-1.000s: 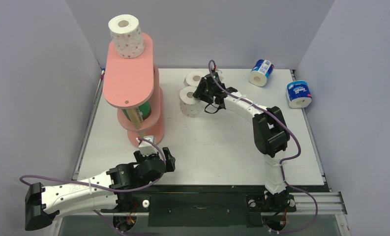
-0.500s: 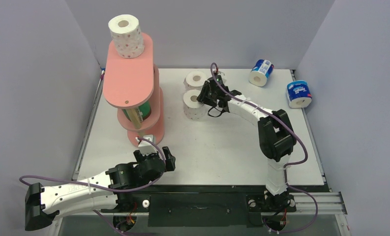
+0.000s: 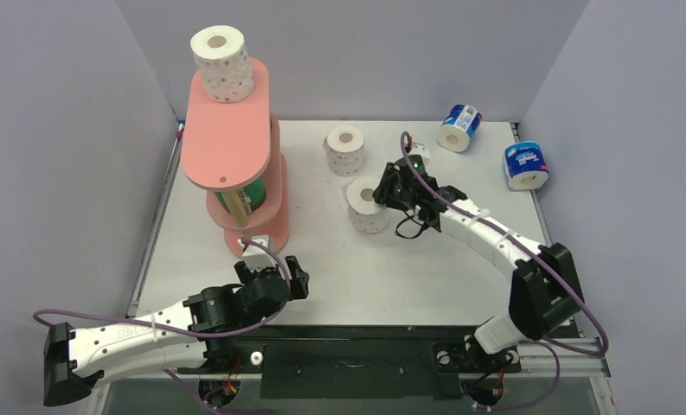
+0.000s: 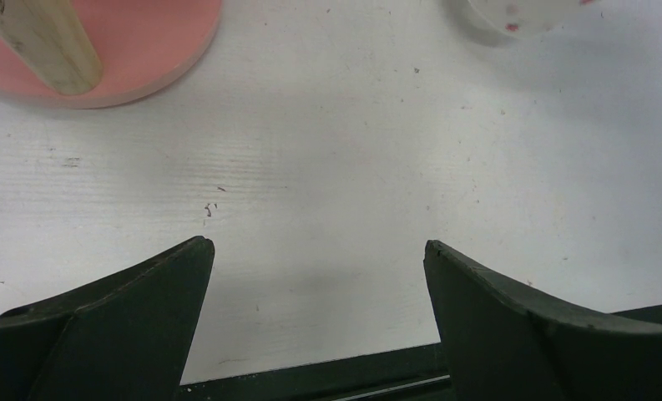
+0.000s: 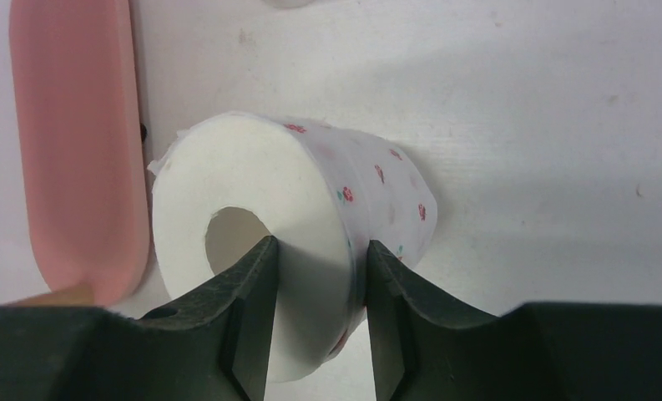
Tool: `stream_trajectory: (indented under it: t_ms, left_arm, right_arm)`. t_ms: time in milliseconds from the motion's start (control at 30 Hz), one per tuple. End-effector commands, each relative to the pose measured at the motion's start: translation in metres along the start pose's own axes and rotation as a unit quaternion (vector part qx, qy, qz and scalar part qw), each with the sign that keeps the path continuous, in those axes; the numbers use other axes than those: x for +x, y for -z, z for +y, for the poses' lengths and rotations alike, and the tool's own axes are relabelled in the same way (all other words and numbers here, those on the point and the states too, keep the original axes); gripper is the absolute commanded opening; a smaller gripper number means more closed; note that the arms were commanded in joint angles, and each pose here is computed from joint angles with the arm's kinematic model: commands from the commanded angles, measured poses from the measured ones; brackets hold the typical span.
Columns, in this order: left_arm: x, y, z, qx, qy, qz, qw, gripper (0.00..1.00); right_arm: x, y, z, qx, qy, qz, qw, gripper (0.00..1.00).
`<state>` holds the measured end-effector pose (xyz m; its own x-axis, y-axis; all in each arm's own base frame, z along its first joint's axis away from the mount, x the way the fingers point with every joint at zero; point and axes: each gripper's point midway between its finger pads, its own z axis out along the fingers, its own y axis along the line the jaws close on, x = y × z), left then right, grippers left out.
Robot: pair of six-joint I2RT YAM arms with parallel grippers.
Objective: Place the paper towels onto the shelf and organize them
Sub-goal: Move the paper towel to the center of the board.
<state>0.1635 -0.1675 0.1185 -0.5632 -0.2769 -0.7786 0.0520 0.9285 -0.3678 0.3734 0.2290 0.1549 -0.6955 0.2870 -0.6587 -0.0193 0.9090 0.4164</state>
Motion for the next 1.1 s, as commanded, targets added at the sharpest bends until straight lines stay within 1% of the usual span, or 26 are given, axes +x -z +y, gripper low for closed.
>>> stream_trajectory:
  t_ms: [0,33,67,100,133,233,400,433,467,533,567,600,733,767,833,867,933,1000,1067]
  left_arm:
    - [-0.02,0.007,-0.018,0.024,0.02,-0.021,0.999,0.98]
    - [-0.02,0.006,-0.018,0.023,0.019,-0.02,0.999,0.97]
    - [-0.02,0.006,-0.018,0.024,0.019,-0.021,0.999,0.97]
    - [-0.019,0.006,-0.018,0.024,0.019,-0.02,0.999,0.97]
    - [-0.02,0.006,-0.019,0.025,0.02,-0.021,0.999,0.97]
    - [-0.02,0.006,-0.021,0.028,0.02,-0.021,0.999,0.97]
    - [-0.019,0.003,-0.028,0.03,0.013,-0.017,0.999,0.97]
    - [-0.02,0.003,-0.03,0.031,0.012,-0.017,0.999,0.97]
    - [-0.019,0.002,-0.03,0.028,0.009,-0.016,0.999,0.97]
    - [-0.02,0.001,-0.031,0.025,0.005,-0.016,1.0,0.98]
    - [-0.022,0.001,-0.033,0.026,0.003,-0.018,0.999,0.98]
    - [-0.021,0.0,-0.033,0.024,-0.001,-0.019,1.0,0.97]
    - [-0.027,-0.001,-0.039,0.027,-0.015,-0.024,0.999,0.97]
    - [-0.029,-0.001,-0.041,0.028,-0.019,-0.026,0.999,0.97]
    - [-0.03,-0.002,-0.043,0.025,-0.028,-0.027,0.999,0.97]
    - [-0.031,-0.003,-0.045,0.023,-0.032,-0.027,0.999,0.97]
    - [-0.032,-0.004,-0.048,0.02,-0.039,-0.028,0.999,0.96]
    - [-0.034,-0.006,-0.045,0.005,-0.031,-0.034,0.999,0.96]
    - [-0.036,-0.007,-0.045,-0.005,0.003,-0.042,0.999,0.96]
  right_arm:
    - [0.009,0.034,-0.008,-0.007,0.025,-0.028,0.999,0.2]
    - [0.023,0.035,-0.018,0.002,0.032,-0.016,0.999,0.2]
    - [0.026,0.043,-0.017,-0.002,0.037,-0.019,0.999,0.2]
    - [0.041,0.044,-0.028,0.009,0.044,-0.006,0.999,0.2]
    - [0.044,0.05,-0.027,0.004,0.047,-0.009,0.999,0.2]
    - [0.071,0.055,-0.041,0.013,0.056,0.01,0.998,0.2]
    - [0.087,0.065,-0.05,0.013,0.059,0.018,0.998,0.2]
    - [0.087,0.066,-0.051,0.016,0.06,0.015,0.998,0.22]
    - [0.087,0.068,-0.054,0.021,0.061,0.016,0.998,0.25]
    - [0.083,0.073,-0.057,0.032,0.064,0.011,0.997,0.51]
    - [0.079,0.077,-0.059,0.043,0.068,0.006,0.997,0.56]
    - [0.078,0.079,-0.058,0.046,0.071,0.004,0.996,0.64]
    - [0.063,0.094,-0.056,0.07,0.078,-0.015,0.994,0.77]
    - [0.057,0.098,-0.056,0.076,0.066,-0.023,0.995,0.79]
    - [0.048,0.105,-0.058,0.094,0.033,-0.039,0.994,0.85]
    - [0.046,0.107,-0.058,0.093,0.029,-0.04,0.994,0.91]
    - [0.042,0.11,-0.059,0.093,0.022,-0.044,0.994,0.96]
    - [0.042,0.109,-0.06,0.077,0.002,-0.035,0.996,0.97]
    - [0.046,0.106,-0.065,0.056,-0.016,-0.02,0.998,0.98]
